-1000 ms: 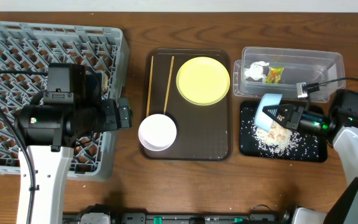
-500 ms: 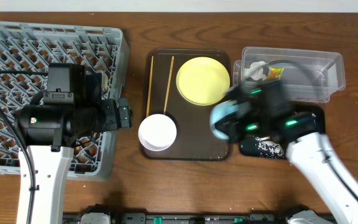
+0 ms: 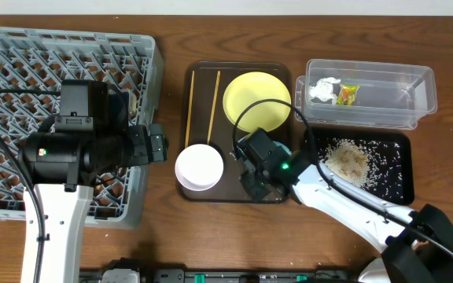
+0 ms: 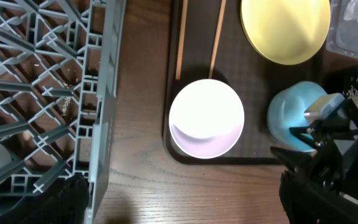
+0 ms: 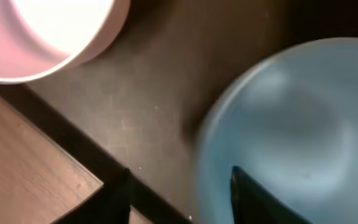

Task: Sort waste into correct bins and load items into the dishwasher
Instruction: 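Set the empty blue bowl back on the brown tray with the right gripper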

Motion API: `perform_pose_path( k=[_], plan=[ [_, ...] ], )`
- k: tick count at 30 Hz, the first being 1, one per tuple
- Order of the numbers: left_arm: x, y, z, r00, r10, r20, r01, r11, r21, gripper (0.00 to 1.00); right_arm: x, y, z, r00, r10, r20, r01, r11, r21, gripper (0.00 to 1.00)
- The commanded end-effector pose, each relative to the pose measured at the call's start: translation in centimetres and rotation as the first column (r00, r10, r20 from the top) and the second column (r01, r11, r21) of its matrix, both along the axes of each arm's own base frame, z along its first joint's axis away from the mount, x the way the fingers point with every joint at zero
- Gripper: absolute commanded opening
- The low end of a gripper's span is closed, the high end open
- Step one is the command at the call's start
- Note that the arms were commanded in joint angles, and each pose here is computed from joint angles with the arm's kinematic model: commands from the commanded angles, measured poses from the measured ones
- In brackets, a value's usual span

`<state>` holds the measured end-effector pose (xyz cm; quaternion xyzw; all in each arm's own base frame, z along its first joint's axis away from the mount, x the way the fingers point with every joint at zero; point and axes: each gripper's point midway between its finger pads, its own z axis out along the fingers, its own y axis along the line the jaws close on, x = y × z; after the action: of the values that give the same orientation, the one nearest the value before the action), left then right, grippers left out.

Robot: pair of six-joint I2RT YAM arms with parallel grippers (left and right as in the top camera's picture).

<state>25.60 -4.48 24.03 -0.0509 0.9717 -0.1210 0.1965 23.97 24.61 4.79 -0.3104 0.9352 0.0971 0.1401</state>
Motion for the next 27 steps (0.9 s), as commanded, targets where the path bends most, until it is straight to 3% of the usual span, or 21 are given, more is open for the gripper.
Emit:
perform_pose_path(
  k=[1,6,13,18,21,27],
  plan=[
    [0.0,0.1,0.5,1.0,-0.011,0.017,0.01,1.0,0.014,0.98,1.6,1.6,3.5,0.997,0.035,0.065,-0.037,0.999,0.018,0.54],
    [0.0,0.1,0.4,1.0,-0.01,0.017,0.01,1.0,0.014,0.98,3.9,2.1,9.3,0.995,-0.003,0.101,-0.003,0.998,0.057,0.6],
    [0.0,0.1,0.5,1.0,-0.011,0.017,0.01,1.0,0.014,0.98,7.7,0.8,15.9,0.977,-0.143,0.157,0.121,0.982,0.146,0.61],
    [0.0,0.1,0.5,1.0,-0.011,0.017,0.01,1.0,0.014,0.98,10.2,-2.1,16.8,0.938,-0.327,0.118,0.3,0.933,0.201,0.6],
    [0.0,0.1,0.4,1.0,-0.011,0.017,0.01,1.0,0.014,0.98,11.0,-3.6,16.8,0.928,-0.364,0.08,0.34,0.914,0.222,0.61],
    [0.0,0.1,0.4,1.0,-0.01,0.017,0.01,1.0,0.014,0.98,11.5,-5.0,16.6,0.915,-0.397,0.072,0.375,0.902,0.213,0.71]
  ],
)
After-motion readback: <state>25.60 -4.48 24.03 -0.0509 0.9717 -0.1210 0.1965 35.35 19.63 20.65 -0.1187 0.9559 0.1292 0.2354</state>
